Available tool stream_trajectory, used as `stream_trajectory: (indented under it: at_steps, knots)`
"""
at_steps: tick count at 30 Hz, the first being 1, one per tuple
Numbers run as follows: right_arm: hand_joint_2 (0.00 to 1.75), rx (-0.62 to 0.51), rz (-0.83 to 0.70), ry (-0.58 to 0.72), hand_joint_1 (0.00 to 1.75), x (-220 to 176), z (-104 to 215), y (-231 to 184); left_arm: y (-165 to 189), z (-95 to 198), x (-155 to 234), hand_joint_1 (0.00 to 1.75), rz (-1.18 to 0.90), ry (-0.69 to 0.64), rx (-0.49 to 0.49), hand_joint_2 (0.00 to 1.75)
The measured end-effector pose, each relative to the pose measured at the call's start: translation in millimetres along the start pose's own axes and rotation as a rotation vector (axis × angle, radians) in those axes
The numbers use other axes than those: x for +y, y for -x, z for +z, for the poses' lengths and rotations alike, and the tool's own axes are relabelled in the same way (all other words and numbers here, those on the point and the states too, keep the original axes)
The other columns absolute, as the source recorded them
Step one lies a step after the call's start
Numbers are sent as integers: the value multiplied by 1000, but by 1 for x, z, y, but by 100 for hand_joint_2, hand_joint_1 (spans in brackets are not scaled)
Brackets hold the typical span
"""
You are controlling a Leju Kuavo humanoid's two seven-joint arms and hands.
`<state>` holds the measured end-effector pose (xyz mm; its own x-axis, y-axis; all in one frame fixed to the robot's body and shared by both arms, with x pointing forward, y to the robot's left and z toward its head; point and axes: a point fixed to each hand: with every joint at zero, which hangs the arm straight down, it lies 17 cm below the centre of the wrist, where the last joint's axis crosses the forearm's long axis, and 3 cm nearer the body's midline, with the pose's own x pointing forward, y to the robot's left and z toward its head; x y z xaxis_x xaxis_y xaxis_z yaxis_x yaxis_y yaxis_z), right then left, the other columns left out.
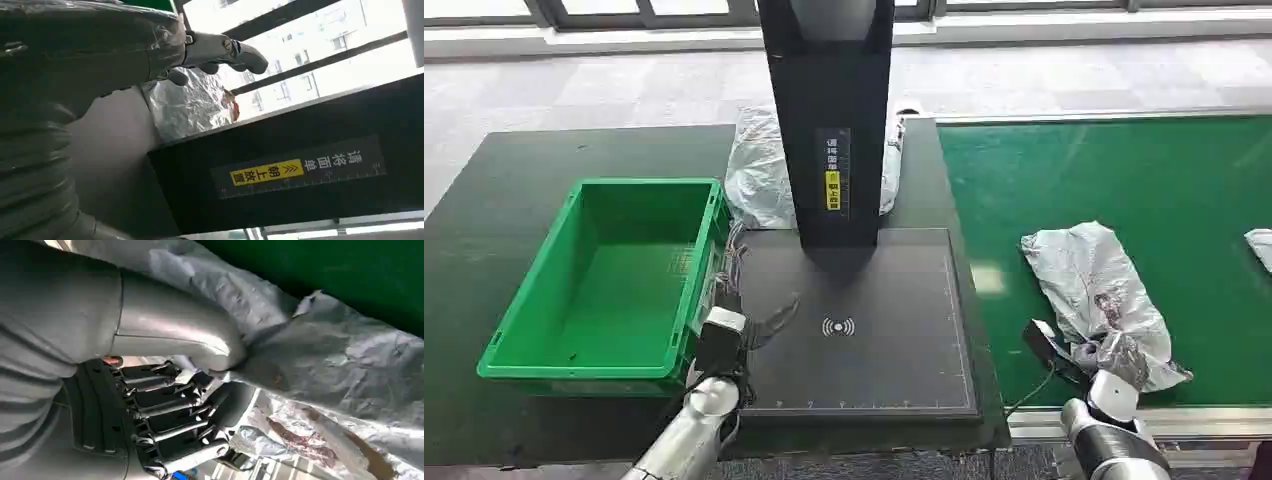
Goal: Moved the parcel from conveyor to table for the left to box.
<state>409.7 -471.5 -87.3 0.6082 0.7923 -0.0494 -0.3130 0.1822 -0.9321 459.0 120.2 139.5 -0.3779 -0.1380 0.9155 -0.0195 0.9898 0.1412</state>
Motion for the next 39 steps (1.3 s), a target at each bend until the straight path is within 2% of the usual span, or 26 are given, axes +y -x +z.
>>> stream_trajectory:
  at_steps: [5, 9, 18, 22, 24, 28, 31, 35, 37, 39]
  knots:
    - [175, -39, -26, 41, 175, -6, 3, -10, 0, 2, 7, 0, 2, -19, 6, 175]
    - [175, -109, -96, 110, 175, -25, 8, -38, 0, 6, 14, 0, -2, -42, 12, 175]
    - [175, -151, -128, 146, 175, -38, 14, -57, -2, 8, 21, 0, -3, -61, 7, 175]
    - [175, -299, -249, 212, 175, -63, 29, -99, -3, 10, 23, 0, -17, -61, 5, 175]
    - [175, -400, -308, 265, 175, -87, 46, -134, -5, 9, 24, 0, -27, -61, 2, 175]
    - [175, -652, -412, 333, 175, -136, 101, -215, -8, 7, 24, 0, -44, -61, -11, 175]
    - [175, -743, -447, 350, 175, -154, 132, -250, -10, 6, 24, 0, -55, -63, -15, 175]
    - [175, -922, -472, 289, 175, -159, 186, -305, -15, 0, 24, 0, -80, -61, -33, 175]
    - [175, -1053, -475, 181, 175, -145, 225, -337, -20, -6, 23, 0, -84, -57, -53, 175]
    - [175, -1137, -484, 67, 175, -130, 263, -359, -25, -12, 20, 0, -75, -42, -61, 175]
